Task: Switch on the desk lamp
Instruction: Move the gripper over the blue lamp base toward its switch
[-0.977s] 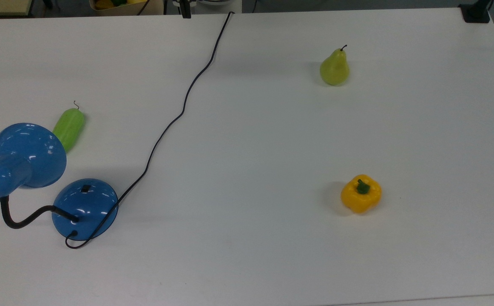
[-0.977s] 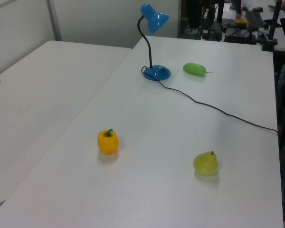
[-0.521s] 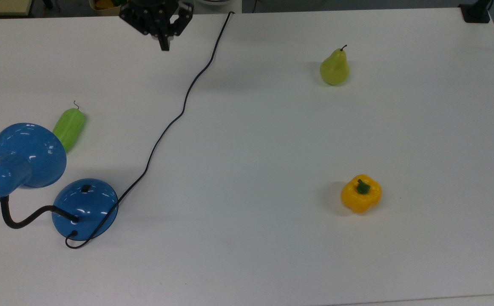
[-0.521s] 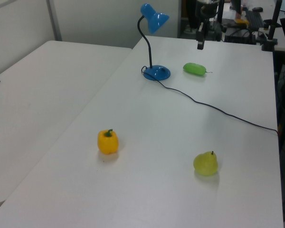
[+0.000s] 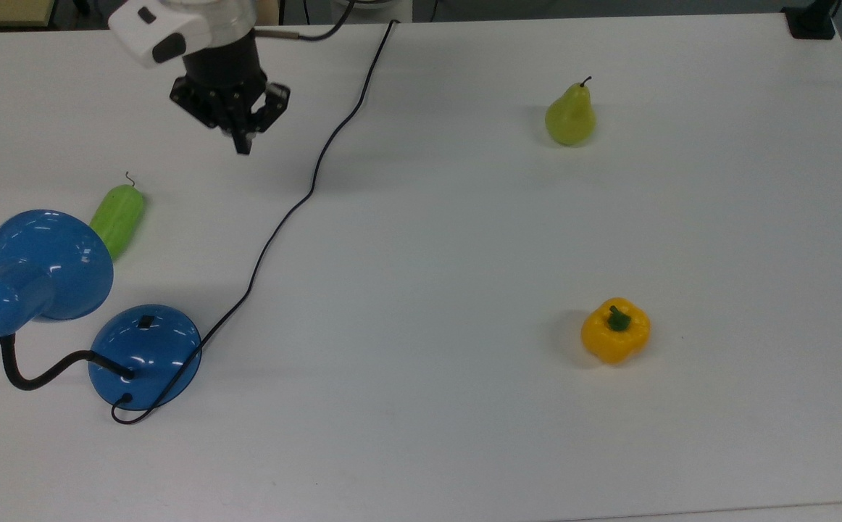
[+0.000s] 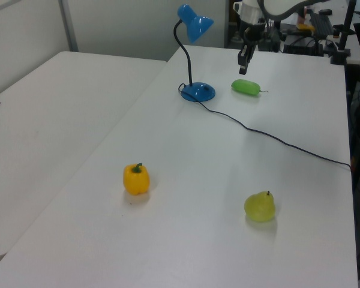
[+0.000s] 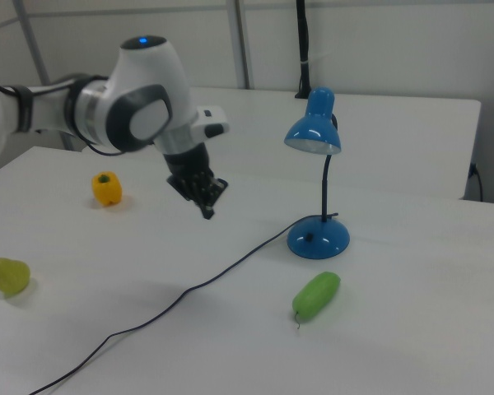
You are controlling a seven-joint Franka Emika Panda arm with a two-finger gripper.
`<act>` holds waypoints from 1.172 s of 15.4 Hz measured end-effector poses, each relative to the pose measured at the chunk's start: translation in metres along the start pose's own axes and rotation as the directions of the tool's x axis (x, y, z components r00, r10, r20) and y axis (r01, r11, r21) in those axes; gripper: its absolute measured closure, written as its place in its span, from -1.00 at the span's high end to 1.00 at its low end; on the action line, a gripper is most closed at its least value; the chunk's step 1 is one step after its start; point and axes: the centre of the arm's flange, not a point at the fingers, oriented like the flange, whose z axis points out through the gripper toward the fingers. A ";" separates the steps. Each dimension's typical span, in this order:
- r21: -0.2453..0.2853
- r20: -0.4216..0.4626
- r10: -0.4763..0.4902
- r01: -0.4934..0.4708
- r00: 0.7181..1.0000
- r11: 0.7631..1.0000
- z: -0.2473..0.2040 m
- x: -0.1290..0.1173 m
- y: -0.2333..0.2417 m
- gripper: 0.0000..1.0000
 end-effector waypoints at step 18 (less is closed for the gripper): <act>-0.124 -0.415 0.071 -0.134 0.907 0.983 0.102 0.049 0.098 -0.96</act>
